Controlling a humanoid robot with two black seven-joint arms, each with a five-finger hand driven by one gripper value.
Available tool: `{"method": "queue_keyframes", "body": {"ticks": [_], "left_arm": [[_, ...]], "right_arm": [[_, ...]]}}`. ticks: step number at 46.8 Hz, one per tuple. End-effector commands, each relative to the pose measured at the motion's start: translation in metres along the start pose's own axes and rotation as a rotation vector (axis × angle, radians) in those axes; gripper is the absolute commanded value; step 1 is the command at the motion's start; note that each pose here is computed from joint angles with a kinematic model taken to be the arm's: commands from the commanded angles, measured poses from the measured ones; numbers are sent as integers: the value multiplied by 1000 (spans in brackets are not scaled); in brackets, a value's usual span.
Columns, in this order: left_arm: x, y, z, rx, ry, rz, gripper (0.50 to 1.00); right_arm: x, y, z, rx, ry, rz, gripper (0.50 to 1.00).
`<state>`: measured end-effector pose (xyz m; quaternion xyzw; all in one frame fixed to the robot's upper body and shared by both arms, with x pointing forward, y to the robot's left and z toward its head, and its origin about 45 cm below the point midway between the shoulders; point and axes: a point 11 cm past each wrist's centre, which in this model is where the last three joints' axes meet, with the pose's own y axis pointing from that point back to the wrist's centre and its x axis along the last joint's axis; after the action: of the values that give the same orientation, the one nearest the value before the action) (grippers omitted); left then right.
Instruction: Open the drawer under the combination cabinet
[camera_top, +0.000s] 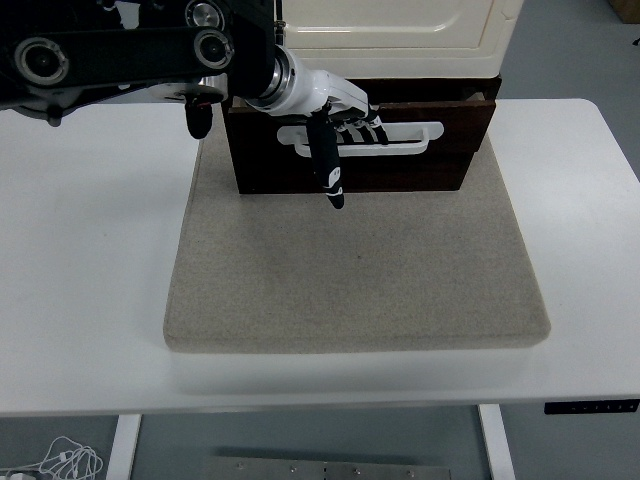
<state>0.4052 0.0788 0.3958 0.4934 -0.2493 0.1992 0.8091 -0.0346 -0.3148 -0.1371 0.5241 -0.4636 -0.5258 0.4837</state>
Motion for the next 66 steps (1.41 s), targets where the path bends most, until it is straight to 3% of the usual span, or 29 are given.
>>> {"method": "queue_keyframes", "body": {"ticks": [1,66], "left_arm": [[-1,1,1,-5,-5,-10,1000],[-11,19,14,-57,-92,-130,1000]], "right_arm": [[0,0,0,0,0,0,926],[0,0,0,0,0,0,926]]}}
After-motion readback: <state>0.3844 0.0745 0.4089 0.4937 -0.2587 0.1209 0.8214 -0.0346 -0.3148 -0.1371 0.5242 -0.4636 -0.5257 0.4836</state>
